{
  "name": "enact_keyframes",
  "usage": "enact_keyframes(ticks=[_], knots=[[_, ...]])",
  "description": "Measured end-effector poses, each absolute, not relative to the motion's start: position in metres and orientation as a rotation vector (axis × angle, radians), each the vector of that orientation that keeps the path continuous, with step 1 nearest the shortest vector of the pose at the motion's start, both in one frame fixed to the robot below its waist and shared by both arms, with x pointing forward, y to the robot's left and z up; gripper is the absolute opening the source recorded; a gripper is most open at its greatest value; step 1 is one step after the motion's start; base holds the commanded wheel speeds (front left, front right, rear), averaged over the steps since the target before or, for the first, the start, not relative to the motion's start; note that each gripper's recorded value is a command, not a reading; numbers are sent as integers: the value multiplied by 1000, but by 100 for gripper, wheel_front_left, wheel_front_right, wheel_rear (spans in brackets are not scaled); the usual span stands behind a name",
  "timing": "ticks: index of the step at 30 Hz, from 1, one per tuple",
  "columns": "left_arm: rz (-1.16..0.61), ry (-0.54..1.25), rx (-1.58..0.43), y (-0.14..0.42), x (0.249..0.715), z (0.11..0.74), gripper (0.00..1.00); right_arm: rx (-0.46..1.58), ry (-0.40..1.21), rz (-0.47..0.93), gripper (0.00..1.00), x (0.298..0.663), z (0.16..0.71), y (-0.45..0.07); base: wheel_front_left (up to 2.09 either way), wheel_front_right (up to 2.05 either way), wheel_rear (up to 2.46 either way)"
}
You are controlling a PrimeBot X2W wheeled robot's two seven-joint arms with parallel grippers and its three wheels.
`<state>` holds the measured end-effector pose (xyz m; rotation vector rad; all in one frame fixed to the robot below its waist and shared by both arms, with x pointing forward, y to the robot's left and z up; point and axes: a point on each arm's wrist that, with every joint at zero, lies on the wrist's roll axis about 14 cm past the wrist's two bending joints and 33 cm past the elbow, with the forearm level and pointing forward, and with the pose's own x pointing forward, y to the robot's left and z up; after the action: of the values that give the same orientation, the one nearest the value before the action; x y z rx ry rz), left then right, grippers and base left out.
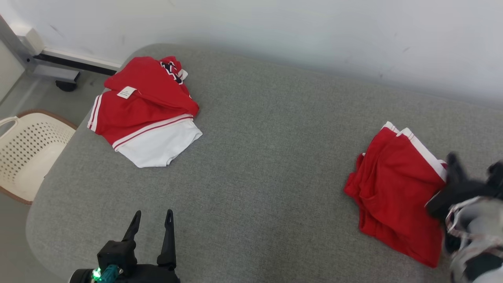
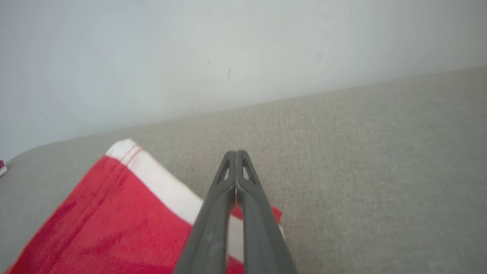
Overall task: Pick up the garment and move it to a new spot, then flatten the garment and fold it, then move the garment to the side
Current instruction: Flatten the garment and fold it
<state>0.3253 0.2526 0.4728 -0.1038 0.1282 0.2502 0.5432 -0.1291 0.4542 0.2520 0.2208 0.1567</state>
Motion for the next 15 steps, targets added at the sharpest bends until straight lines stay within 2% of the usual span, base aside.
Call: enact_keyframes(ticks=[6, 10, 15], knots=[[260, 131, -105, 254, 328, 469, 100, 241, 260, 161, 0, 509, 419, -126, 0, 0, 0], [249, 130, -106, 250, 333, 468, 100, 232, 265, 131, 0, 501, 412, -136, 0, 0, 0], [244, 124, -102, 250, 333, 470, 100, 230, 280, 149, 0, 500, 407, -122, 0, 0, 0]])
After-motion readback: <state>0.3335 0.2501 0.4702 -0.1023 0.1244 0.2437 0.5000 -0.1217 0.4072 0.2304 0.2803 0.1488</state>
